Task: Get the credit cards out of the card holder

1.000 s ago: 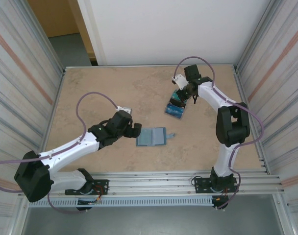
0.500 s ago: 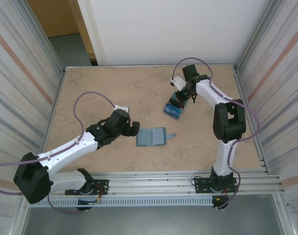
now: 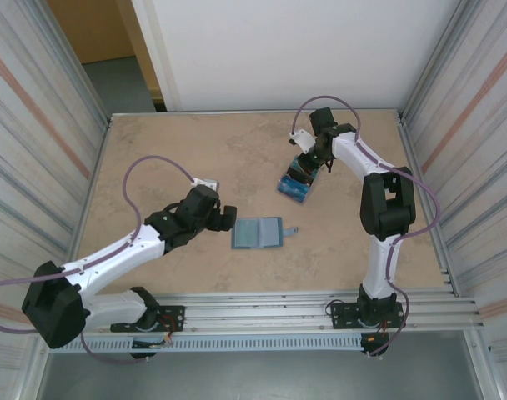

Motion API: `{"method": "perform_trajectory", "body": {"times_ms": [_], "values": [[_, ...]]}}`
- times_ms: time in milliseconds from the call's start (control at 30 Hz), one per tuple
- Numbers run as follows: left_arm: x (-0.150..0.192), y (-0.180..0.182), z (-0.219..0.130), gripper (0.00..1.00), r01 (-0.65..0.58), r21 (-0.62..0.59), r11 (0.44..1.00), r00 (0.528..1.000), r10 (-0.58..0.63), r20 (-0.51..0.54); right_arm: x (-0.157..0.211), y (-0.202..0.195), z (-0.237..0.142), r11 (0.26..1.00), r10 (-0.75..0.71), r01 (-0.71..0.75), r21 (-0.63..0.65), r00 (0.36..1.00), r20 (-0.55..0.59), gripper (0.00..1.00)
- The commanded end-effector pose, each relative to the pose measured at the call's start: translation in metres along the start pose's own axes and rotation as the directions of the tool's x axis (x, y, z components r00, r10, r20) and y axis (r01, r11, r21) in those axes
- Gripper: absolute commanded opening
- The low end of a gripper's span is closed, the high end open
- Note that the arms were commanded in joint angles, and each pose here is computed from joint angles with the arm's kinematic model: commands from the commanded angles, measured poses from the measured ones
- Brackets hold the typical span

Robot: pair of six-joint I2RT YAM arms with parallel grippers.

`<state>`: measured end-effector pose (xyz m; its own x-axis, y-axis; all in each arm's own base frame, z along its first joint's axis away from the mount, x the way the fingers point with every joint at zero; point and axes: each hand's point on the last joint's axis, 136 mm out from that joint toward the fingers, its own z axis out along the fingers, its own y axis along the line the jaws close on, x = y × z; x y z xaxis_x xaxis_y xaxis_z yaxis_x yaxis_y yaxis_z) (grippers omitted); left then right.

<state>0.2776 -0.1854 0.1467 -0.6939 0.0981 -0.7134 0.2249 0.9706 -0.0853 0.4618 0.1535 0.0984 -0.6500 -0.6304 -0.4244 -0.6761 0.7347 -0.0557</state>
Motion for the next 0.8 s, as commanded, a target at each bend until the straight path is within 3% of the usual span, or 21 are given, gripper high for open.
{"method": "perform_trajectory", "body": {"times_ms": [0, 433, 767], "values": [[-0.004, 0.002, -0.007, 0.99, 0.021, 0.007, 1.0, 1.0, -0.021, 0.017, -0.007, -0.005, -0.013, 0.999, 0.004, -0.004, 0.038, 1.0, 0.016, 0.1], [-0.007, 0.002, -0.009, 0.99, 0.025, 0.014, 1.0, 0.999, -0.025, 0.03, -0.017, -0.019, -0.03, 0.991, -0.006, -0.001, 0.131, 0.999, 0.048, 0.14], [-0.007, 0.004, -0.012, 0.99, 0.028, 0.019, 0.999, 0.999, -0.028, 0.035, -0.014, -0.018, -0.026, 0.991, -0.018, 0.014, 0.13, 0.999, 0.027, 0.2]]}}
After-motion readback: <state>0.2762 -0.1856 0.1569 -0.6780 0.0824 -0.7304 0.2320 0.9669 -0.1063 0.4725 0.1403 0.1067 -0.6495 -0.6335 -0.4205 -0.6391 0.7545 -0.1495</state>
